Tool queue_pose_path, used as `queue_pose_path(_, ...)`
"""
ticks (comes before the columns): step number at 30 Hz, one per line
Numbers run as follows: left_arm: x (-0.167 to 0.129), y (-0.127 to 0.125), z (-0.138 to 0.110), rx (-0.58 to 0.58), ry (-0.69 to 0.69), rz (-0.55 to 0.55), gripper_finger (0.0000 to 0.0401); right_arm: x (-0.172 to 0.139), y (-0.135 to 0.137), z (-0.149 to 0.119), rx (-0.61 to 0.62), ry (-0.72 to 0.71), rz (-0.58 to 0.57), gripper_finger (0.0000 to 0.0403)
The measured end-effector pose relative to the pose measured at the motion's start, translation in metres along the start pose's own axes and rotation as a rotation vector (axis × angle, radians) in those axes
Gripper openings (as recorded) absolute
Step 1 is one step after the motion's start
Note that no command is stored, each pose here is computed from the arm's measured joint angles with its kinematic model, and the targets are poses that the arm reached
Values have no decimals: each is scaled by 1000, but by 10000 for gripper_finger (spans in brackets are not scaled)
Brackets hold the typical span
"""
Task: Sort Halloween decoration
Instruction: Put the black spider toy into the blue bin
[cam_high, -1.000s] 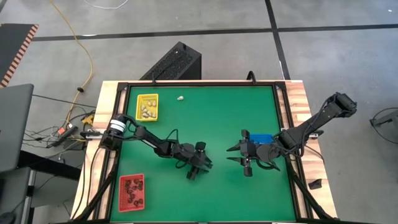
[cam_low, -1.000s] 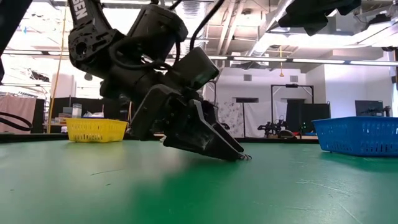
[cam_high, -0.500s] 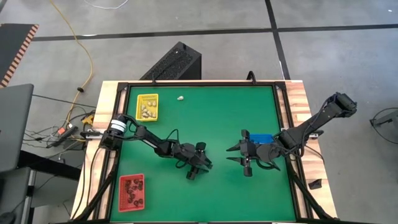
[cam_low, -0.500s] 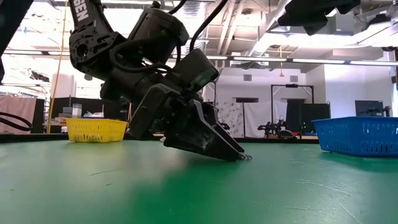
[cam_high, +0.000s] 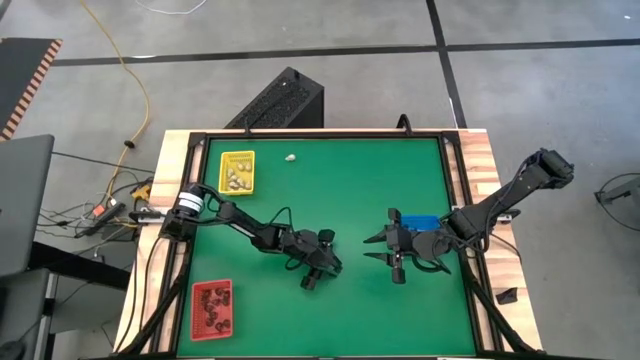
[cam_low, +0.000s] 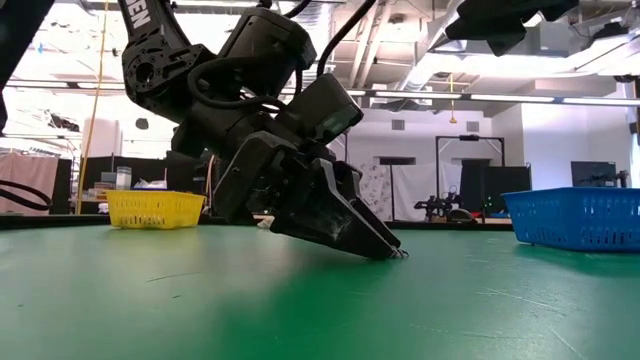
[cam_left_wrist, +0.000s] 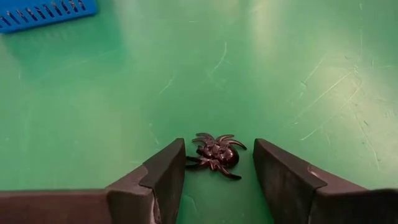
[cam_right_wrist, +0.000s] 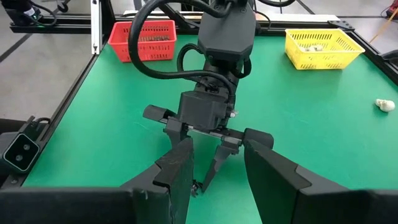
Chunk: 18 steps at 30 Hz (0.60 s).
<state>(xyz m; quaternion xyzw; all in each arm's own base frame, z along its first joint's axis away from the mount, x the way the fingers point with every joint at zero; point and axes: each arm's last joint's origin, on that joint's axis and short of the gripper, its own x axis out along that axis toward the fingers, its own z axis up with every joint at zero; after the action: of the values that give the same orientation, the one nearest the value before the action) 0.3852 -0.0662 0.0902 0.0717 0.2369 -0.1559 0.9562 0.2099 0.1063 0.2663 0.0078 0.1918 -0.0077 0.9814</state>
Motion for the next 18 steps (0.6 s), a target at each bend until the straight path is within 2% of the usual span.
queue_pose_path(18,0,-4,4,-11,-37,9,178,0,0,0,10,-4,1,173)
